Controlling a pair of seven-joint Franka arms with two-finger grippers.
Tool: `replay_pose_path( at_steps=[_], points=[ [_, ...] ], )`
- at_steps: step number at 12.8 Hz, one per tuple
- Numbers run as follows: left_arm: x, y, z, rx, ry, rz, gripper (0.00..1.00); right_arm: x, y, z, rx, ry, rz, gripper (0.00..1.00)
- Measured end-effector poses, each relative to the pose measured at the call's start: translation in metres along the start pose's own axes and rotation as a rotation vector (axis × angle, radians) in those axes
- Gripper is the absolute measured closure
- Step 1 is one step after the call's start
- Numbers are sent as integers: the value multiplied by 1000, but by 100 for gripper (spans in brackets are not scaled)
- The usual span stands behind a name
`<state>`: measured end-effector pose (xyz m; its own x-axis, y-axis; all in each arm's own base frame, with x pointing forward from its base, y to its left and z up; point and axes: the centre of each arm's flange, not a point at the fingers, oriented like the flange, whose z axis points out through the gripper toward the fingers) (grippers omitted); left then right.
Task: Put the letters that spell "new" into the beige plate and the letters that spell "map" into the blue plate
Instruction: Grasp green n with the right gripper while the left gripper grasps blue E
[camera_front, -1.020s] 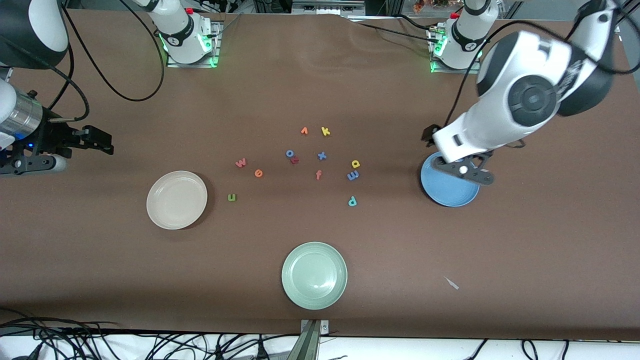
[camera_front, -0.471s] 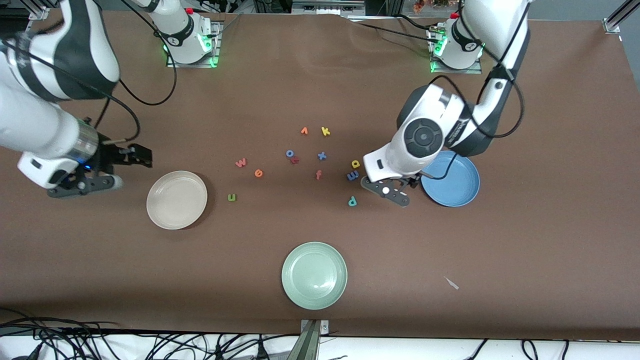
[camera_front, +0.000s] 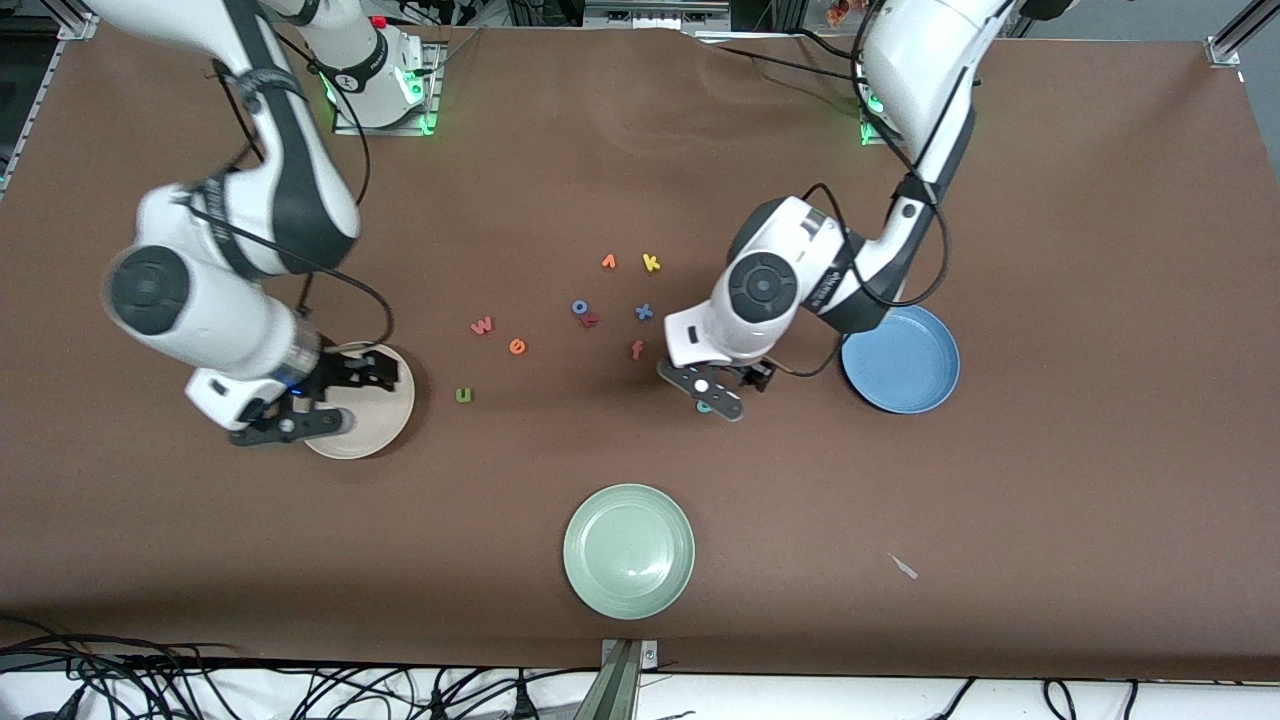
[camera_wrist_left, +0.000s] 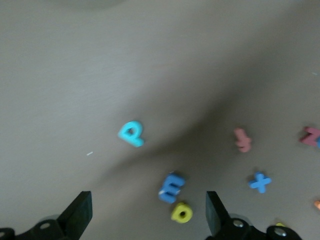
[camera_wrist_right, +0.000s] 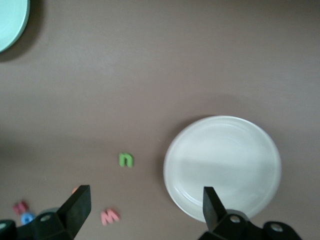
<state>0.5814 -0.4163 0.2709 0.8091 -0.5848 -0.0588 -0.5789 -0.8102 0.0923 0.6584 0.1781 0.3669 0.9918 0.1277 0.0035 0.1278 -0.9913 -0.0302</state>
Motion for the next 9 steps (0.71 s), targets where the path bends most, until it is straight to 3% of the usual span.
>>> replay_pose_path(
  at_steps=[3,9],
  points=[
    [9,27,24,2,37,113,0,-1,-16,67,7,39,12,0],
    [-16,16,93,2,-64,191,0,-19,-24,147,9,58,54,0]
  ],
)
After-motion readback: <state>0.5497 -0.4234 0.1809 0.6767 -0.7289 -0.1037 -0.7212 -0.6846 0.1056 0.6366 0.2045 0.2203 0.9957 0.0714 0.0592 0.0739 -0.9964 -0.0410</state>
